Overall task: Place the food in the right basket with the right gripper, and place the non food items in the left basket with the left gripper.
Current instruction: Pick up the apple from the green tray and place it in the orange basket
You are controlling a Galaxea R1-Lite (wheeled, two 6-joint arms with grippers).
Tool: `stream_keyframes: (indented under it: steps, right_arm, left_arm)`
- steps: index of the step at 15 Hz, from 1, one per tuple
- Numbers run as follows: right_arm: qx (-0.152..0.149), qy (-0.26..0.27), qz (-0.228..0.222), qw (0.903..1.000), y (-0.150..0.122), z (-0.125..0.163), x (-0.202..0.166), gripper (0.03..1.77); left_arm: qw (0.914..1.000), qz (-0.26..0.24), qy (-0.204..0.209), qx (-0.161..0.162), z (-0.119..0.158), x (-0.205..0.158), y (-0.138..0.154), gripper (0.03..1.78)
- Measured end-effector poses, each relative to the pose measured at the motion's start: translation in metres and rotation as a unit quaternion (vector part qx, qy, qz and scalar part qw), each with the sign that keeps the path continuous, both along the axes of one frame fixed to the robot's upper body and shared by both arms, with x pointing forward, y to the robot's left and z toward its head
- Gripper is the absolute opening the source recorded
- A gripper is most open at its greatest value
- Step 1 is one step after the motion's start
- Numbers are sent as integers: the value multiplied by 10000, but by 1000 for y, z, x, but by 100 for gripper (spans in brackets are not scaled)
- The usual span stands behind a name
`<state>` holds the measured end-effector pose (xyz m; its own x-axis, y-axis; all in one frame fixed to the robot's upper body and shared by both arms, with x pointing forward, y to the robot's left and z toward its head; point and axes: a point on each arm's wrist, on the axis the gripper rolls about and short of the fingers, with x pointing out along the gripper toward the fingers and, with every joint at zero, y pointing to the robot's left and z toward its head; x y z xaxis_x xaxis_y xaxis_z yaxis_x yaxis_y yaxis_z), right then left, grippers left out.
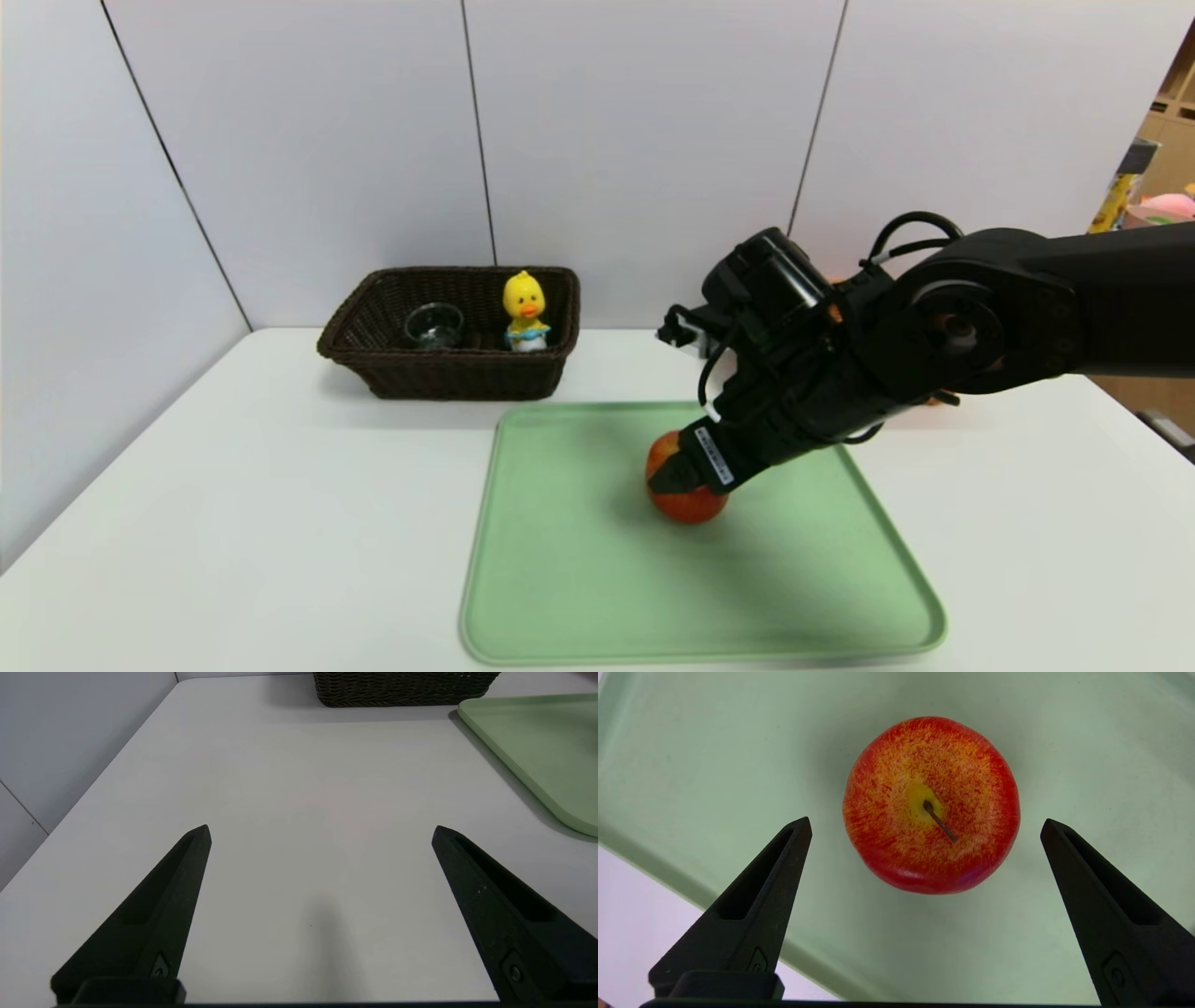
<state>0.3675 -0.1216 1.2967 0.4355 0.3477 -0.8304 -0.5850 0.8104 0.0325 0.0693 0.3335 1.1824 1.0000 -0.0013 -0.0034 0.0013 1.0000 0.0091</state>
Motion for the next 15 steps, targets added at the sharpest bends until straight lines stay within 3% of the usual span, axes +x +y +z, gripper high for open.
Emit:
stream_keyframes:
  steps: [10,15]
  right_arm:
    - [-365,127,-123,9992,12,-27,17,170]
    - [-397,168,-119,9990,15,-32,20,170]
  left_arm:
    - [10000,-2,0,-1,0,0,0,169]
    - [10000,-2,0,2,0,0,0,169]
